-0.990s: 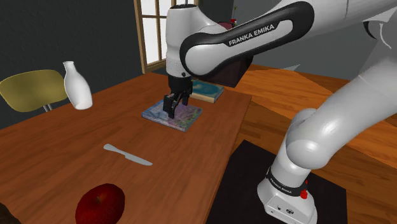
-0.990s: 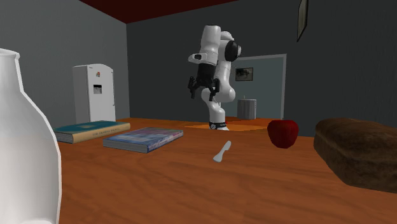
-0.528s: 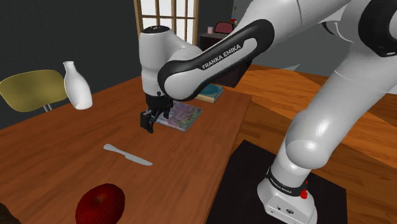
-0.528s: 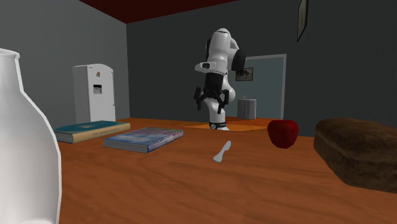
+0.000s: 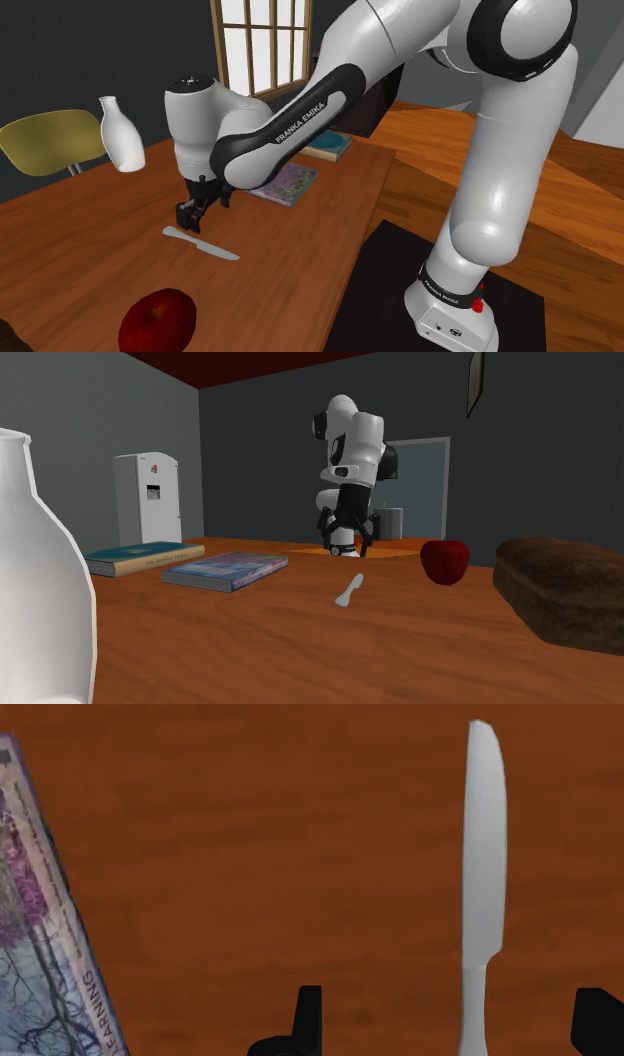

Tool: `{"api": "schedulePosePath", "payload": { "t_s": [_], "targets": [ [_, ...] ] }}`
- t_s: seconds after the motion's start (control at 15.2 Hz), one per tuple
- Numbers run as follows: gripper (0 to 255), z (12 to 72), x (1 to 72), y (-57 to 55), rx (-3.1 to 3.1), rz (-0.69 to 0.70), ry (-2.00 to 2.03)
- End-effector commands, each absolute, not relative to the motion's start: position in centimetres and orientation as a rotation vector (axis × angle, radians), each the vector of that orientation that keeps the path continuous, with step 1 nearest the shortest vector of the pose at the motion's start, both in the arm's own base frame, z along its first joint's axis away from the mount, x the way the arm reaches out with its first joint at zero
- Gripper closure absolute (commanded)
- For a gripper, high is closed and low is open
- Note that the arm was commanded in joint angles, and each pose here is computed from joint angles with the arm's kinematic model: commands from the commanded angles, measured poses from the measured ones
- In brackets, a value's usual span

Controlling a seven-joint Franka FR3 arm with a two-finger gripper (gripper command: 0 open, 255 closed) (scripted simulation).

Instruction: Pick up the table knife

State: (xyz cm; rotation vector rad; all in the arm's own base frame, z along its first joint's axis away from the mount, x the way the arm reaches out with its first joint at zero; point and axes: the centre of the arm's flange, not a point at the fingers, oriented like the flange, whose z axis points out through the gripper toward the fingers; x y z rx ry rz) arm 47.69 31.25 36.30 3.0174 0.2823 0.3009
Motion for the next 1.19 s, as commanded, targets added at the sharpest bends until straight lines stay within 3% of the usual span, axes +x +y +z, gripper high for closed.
{"api": "schedulePosePath", "payload": {
  "t_s": [0.0, 0.79, 0.86, 1.12],
  "targets": [
    [0, 34.9, 48.8, 33.0, 3.017, 0.317, 0.28],
    [0, 29.6, 49.9, 35.0, 3.016, 0.331, 0.28],
    [255, 29.6, 49.9, 34.9, 3.016, 0.331, 0.28],
    [255, 29.7, 49.9, 35.1, 3.016, 0.331, 0.28]
  ]
}}
